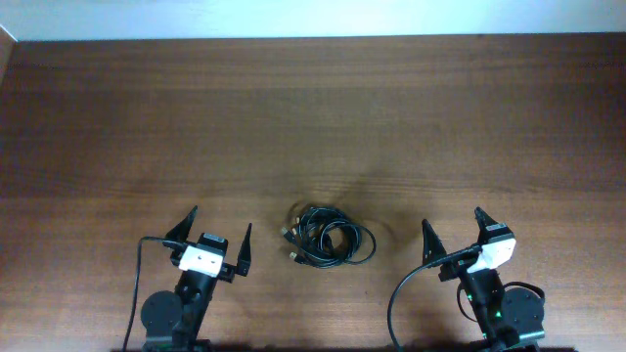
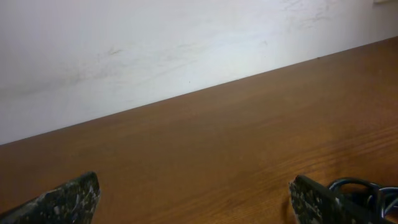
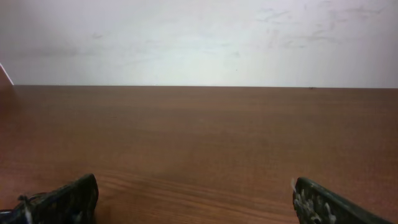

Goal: Untangle cables

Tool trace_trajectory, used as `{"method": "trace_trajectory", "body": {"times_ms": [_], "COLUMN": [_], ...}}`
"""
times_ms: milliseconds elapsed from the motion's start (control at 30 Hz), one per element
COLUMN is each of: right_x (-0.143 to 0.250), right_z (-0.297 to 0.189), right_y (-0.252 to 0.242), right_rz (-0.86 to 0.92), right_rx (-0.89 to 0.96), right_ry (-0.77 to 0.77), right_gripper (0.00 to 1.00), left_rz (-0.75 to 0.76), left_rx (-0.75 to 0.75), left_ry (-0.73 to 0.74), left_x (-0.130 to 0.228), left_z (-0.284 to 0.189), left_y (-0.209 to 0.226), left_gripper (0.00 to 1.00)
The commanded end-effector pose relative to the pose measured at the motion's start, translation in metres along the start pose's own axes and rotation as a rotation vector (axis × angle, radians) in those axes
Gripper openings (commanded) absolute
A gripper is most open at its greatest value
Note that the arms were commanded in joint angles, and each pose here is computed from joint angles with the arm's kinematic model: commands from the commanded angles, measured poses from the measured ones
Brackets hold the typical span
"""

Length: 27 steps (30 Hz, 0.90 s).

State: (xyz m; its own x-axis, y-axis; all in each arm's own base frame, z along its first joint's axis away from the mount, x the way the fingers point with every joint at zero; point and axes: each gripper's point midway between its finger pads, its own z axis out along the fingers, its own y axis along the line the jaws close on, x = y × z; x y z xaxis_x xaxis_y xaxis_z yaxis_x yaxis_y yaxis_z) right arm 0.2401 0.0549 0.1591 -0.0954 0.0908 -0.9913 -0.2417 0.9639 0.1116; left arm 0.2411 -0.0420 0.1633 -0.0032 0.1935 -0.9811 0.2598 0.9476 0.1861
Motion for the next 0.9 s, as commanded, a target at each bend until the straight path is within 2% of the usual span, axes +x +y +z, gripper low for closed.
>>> {"method": "trace_trajectory", "body": {"times_ms": [0,300,500,667,867], "right_x": [0.001,0.001,0.001,0.001,0.001], "right_z": [0.000,0.000,0.000,0.000,0.000], "right_y": [-0.002,-0.002,-0.002,-0.002,-0.002], "right_rz": [0.008,0.008,0.008,0.008,0.008], "right_rx": [0.010,0.010,0.010,0.010,0.010], "right_ry": [-0.001,-0.001,-0.001,-0.001,-0.001], "right_gripper": [0.99,0.99,0.99,0.99,0.99], "left_rz": [0.015,0.014,-0.102,-0.139,-0.170], "left_rx": [-0.010,-0.009,-0.008,0.035,0.034], "left_ry": [0.004,0.003,-0.002,-0.032,0.011], "left_x": [0.001,0.001,-0.003,-0.019,-0.041], "left_z": [0.000,0.000,-0.001,-0.004,-0.017], "left_y": [0.002,0.002,0.002,-0.004,-0.002], "left_gripper": [0.99,0.99,0.99,0.99,0.99]}}
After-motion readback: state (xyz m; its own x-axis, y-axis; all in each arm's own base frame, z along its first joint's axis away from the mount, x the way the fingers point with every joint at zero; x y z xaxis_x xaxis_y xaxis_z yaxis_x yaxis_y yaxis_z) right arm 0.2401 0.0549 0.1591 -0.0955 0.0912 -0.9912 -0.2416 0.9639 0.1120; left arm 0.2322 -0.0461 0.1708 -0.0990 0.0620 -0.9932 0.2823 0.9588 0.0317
